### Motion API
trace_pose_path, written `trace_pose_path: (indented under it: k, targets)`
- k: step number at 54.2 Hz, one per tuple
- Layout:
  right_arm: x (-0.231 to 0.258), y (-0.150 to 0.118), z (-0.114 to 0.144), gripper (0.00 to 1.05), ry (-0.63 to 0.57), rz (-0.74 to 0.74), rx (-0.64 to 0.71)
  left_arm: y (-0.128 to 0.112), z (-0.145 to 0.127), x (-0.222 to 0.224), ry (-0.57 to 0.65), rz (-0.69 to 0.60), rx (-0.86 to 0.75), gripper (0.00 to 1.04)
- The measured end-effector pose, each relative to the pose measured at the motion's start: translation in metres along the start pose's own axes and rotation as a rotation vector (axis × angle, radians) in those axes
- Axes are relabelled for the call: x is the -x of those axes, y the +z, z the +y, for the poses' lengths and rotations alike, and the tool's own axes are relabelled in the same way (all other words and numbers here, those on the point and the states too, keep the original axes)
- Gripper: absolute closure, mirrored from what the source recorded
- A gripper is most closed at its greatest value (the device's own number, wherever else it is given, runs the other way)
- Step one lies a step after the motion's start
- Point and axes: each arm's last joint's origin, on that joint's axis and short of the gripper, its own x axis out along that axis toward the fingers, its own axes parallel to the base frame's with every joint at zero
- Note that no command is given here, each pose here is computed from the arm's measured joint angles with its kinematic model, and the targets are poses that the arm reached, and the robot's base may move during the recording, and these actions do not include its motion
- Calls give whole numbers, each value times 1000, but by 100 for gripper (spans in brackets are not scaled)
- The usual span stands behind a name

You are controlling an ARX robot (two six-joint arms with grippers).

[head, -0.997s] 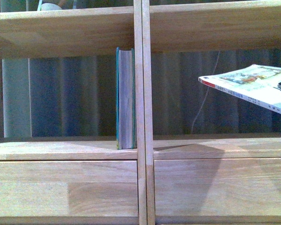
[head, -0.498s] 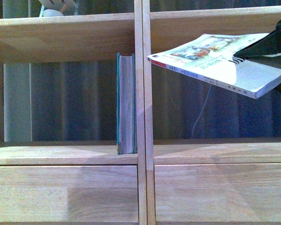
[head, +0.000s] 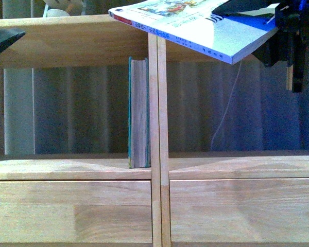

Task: Organize books on shelf

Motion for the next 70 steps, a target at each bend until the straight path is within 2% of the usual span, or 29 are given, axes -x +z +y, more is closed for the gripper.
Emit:
trace_pose_path:
  k: [8,17,28,39,48,51,56,58,67,70]
  targets:
    - [-5,-7,-6,88,-3,21,-16,-30,-13,-28,-91,61,92,7]
    - [-8,-14,2,88,44,43,-36,-57,-16,-48,-107,106,141,7]
    - [-7,-21,22,88,124,72,-96,-68,-19,-58,-114,105,127,7]
    - [3,-28,43,88,203,98,-156,-69,-25,-62,-134,96,95,8]
    - [5,-40,48,88,221,133,-182,-70,-28,-64,-143,93,90,30]
    - [5,-45,49,88,219,144,-194,-72,-30,-65,-154,89,90,42]
    - [5,-47,49,88,216,144,-194,-72,-33,-66,-167,87,94,55]
    - [4,-47,49,88,213,143,-192,-73,-35,-66,-180,85,101,63]
    - [4,-50,45,88,203,139,-180,-74,-39,-66,-201,86,131,78]
    - [4,-50,45,81,206,138,-174,-74,-39,-66,-204,82,119,82]
